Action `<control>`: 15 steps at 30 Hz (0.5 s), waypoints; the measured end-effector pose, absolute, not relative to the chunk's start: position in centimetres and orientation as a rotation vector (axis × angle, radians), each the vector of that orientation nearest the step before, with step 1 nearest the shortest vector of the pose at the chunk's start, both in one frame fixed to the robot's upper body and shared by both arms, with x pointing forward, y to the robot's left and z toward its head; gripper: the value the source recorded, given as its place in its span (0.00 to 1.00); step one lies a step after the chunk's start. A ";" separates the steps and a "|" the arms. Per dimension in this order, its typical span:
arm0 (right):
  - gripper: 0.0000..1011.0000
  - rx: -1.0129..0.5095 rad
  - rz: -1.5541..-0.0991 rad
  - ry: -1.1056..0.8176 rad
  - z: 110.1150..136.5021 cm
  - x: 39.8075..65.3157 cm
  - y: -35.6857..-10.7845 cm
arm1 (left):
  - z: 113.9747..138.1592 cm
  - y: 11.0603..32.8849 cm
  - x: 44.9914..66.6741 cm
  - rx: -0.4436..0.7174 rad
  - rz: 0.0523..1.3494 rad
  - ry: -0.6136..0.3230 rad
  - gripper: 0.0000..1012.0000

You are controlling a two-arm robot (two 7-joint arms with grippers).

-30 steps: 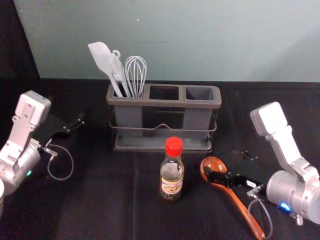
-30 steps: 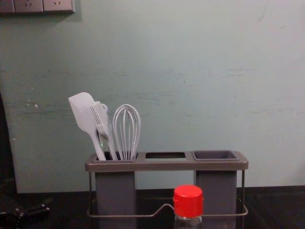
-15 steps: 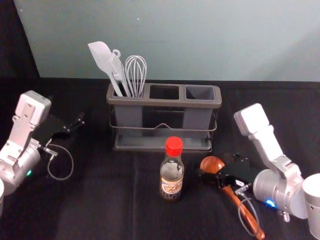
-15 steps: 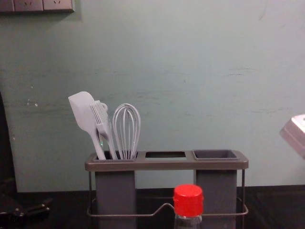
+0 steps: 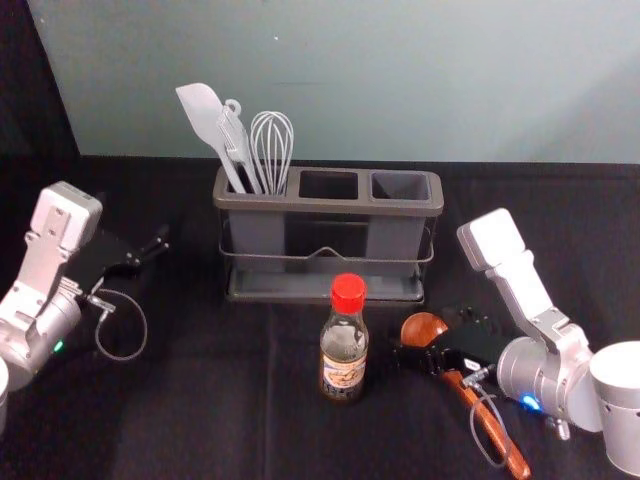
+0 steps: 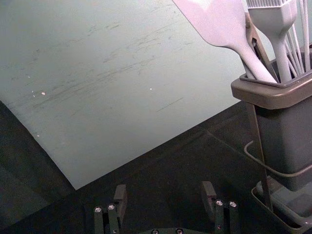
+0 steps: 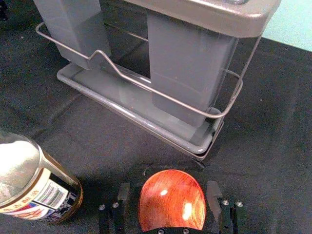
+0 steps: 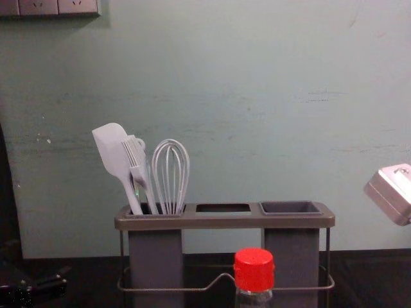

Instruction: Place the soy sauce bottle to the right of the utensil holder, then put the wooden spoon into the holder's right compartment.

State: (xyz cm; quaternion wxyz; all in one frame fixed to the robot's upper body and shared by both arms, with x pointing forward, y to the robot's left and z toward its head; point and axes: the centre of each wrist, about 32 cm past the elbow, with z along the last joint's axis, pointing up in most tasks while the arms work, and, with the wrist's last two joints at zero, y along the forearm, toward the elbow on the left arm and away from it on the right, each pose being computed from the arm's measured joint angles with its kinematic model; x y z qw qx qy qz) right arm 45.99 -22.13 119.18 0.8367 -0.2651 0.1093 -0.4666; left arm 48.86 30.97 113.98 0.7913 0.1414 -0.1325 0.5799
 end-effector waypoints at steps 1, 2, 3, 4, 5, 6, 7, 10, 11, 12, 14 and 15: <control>0.99 -0.561 -0.986 0.234 119.2 46.0 -22.1 | 114.0 31.0 48.9 0.304 1.248 -0.285 0.99; 0.99 -0.562 -0.986 0.237 119.1 46.1 -22.2 | 114.0 31.0 48.9 0.304 1.248 -0.285 0.99; 0.99 -0.562 -0.986 0.237 119.1 46.1 -22.2 | 114.0 31.0 48.9 0.304 1.248 -0.285 0.99; 0.99 -0.561 -0.985 0.240 119.1 46.2 -22.2 | 114.0 31.0 48.9 0.305 1.248 -0.285 0.99; 0.99 -0.562 -0.986 0.241 119.0 46.2 -22.2 | 114.0 31.0 48.9 0.304 1.248 -0.285 0.99; 0.99 -0.564 -0.989 0.243 119.0 46.3 -22.2 | 114.0 31.0 48.9 0.304 1.248 -0.285 0.99; 0.99 -0.564 -0.989 0.244 118.9 46.3 -22.2 | 114.0 31.0 48.9 0.304 1.248 -0.285 0.99; 0.99 -0.565 -0.990 0.247 118.8 46.4 -22.3 | 114.0 31.0 48.9 0.304 1.248 -0.285 0.99; 0.99 -0.566 -0.991 0.249 118.8 46.5 -22.3 | 114.0 31.0 48.9 0.304 1.248 -0.285 0.99; 0.99 -0.567 -0.991 0.251 118.6 46.5 -22.3 | 114.0 31.0 48.9 0.304 1.248 -0.285 0.99; 0.99 -0.568 -0.991 0.253 118.6 46.6 -22.3 | 114.0 31.0 48.9 0.304 1.248 -0.285 0.99; 0.99 -0.569 -0.991 0.254 118.5 46.6 -22.3 | 114.0 31.0 48.9 0.304 1.248 -0.285 0.99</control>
